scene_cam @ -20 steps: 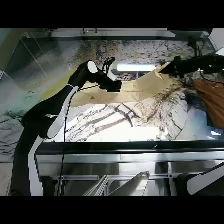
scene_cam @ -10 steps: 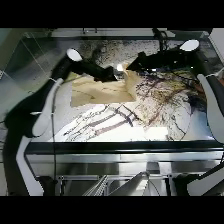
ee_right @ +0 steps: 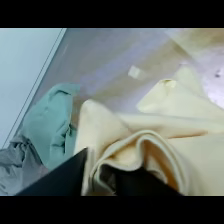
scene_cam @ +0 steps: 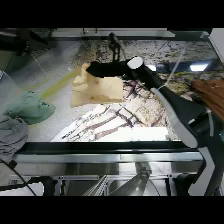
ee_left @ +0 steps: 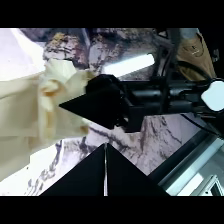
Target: Fold the shirts.
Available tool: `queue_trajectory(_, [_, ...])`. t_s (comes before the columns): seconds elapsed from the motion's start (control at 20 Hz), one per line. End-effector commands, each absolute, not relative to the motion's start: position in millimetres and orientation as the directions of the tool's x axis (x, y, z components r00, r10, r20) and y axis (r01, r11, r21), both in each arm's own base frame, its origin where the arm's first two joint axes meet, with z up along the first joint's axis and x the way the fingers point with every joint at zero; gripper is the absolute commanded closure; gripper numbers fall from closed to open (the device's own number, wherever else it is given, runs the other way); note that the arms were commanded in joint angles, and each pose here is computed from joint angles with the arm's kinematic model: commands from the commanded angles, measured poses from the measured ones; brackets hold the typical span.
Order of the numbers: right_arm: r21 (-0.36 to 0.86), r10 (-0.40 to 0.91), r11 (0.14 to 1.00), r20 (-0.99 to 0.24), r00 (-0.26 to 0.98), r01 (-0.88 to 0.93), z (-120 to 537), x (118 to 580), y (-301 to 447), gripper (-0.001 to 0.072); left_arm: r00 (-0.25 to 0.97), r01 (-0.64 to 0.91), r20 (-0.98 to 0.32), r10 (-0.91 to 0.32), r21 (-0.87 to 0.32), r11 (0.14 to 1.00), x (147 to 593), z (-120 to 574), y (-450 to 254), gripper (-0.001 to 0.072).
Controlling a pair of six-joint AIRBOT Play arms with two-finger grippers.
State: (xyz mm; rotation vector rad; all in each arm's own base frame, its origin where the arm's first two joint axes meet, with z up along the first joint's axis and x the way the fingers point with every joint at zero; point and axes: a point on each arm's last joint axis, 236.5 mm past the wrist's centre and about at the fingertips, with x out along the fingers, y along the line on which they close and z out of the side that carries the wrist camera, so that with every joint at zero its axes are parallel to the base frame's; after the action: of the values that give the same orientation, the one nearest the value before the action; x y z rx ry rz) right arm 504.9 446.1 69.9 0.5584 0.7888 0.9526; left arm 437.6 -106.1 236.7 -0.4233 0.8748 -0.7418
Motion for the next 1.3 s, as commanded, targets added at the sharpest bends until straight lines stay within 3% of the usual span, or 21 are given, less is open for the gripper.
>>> queue_trajectory(0.0, [0.733,0.898,0.436,-0.323,0.298,-0.522,35.4,491.8,504.9,0.0346,0.461,0.398,-0.546,-0.7,-0.578,0.713,405.4,239.7,-74.1,0.0685])
queue_trajectory(0.05, [0.734,0.902,0.43,-0.324,0.286,-0.526,32.7,488.0,509.8,0.0339,0.464,0.382,-0.55,-0.694,-0.582,0.717,401.0,233.6,-68.2,0.0684])
queue_trajectory(0.1, [0.731,0.905,0.424,-0.326,0.272,-0.534,35.9,485.2,508.6,0.0287,0.463,0.371,-0.556,-0.691,-0.586,0.72,397.4,226.6,-62.9,0.0685])
queue_trajectory(0.2, [0.711,0.91,0.414,-0.339,0.239,-0.568,55.8,486.5,485.8,0.0283,0.463,0.335,-0.563,-0.684,-0.603,0.724,392.7,212.6,-52.1,0.0685])
queue_trajectory(0.3, [0.701,0.908,0.414,-0.363,0.209,-0.581,83.8,491.6,443.4,0.0639,0.46,0.309,-0.569,-0.682,-0.617,0.724,391.3,201.9,-43.8,0.0685])
queue_trajectory(0.4, [0.675,0.862,0.498,-0.453,0.226,-0.545,96.3,503.0,386.1,0.0696,0.462,0.298,-0.566,-0.683,-0.626,0.721,391.3,198.7,-40.8,0.0685])
queue_trajectory(0.6, [0.589,0.687,0.702,-0.708,0.163,-0.402,66.0,488.8,274.0,0.0699,0.451,0.311,-0.567,-0.689,-0.623,0.717,389.2,198.9,-44.4,0.0685])
queue_trajectory(0.75, [0.533,0.581,0.801,-0.803,0.136,-0.273,25.1,478.9,224.3,0.0697,0.41,0.331,-0.575,-0.708,-0.63,0.703,381.8,197.2,-54.6,0.0684])
queue_trajectory(0.8, [0.541,0.569,0.816,-0.813,0.124,-0.201,7.8,478.5,217.7,0.0651,0.393,0.341,-0.577,-0.716,-0.632,0.696,378.8,197.0,-60.1,0.0685])
queue_trajectory(0.85, [0.549,0.563,0.825,-0.818,0.117,-0.135,-10.3,480.9,214.7,0.0248,0.381,0.351,-0.577,-0.722,-0.632,0.691,377.4,196.9,-65.3,0.0685])
queue_trajectory(0.9, [0.553,0.562,0.827,-0.819,0.115,-0.101,-25.5,485.7,215.4,-0.0008,0.376,0.357,-0.576,-0.725,-0.632,0.688,377.4,196.9,-69.0,0.0685])
queue_trajectory(1.25, [0.728,0.72,0.685,-0.68,0.136,0.016,-85.9,514.1,257.4,0.0005,0.348,0.383,-0.577,-0.739,-0.632,0.674,374.3,196.7,-83.0,0.0685])
